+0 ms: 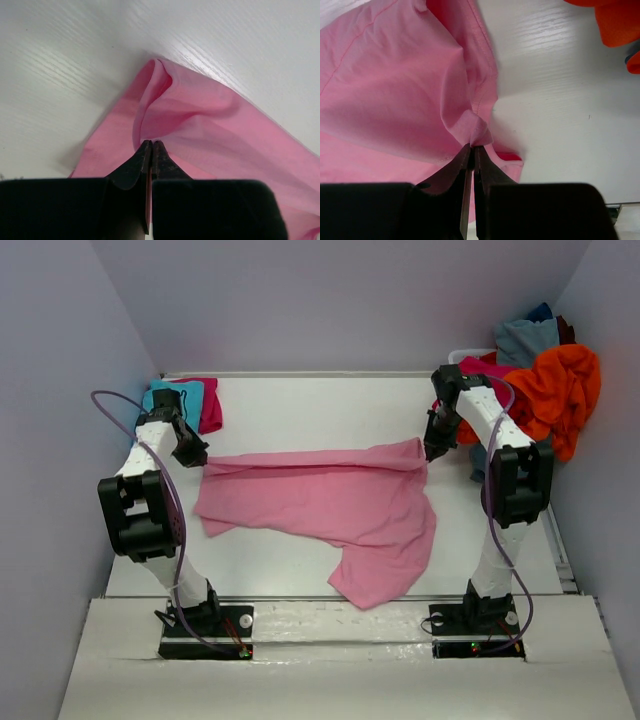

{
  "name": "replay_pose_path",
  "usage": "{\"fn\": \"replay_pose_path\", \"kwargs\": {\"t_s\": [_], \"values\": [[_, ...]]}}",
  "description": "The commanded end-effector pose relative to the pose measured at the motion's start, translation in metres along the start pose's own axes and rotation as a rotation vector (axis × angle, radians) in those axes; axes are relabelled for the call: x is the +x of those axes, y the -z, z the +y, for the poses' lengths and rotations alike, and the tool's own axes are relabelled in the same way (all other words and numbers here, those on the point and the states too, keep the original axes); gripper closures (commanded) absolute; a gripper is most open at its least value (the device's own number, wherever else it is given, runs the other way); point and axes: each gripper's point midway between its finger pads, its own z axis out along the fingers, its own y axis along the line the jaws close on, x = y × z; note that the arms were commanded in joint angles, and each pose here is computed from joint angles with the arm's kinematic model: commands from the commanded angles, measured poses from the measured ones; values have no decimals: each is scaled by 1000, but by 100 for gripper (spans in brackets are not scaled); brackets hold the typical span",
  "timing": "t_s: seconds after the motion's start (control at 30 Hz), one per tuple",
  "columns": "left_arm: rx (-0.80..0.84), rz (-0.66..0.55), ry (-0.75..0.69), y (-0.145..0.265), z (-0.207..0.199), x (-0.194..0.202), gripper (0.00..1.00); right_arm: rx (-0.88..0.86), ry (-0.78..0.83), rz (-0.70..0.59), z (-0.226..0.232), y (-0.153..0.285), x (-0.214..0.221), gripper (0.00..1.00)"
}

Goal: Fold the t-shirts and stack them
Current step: Fold the flattened T-shirt at the center of the board.

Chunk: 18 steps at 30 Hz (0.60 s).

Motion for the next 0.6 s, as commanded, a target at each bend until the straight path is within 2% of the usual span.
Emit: {"fn": "replay_pose_path", "kwargs": {"t_s": [0.0, 0.17, 0.23, 0.27, 0.37, 0.57], "values": [[24, -31, 21, 13, 3, -2, 95, -18, 7, -76, -1, 25, -15, 89], [56, 2, 23, 10, 1, 10, 92, -25, 2, -68, -2, 23, -16, 89], [58, 10, 27, 8, 2, 14, 83, -26, 2, -65, -2, 22, -16, 89], [57, 12, 30, 8, 3, 15, 75, -26, 3, -65, -2, 22, -16, 89], [65, 17, 28, 7, 3, 18, 71, -26, 3, -65, -2, 21, -16, 89], [62, 4, 31, 11, 4, 18, 43, -23, 3, -59, -2, 19, -16, 89]]}}
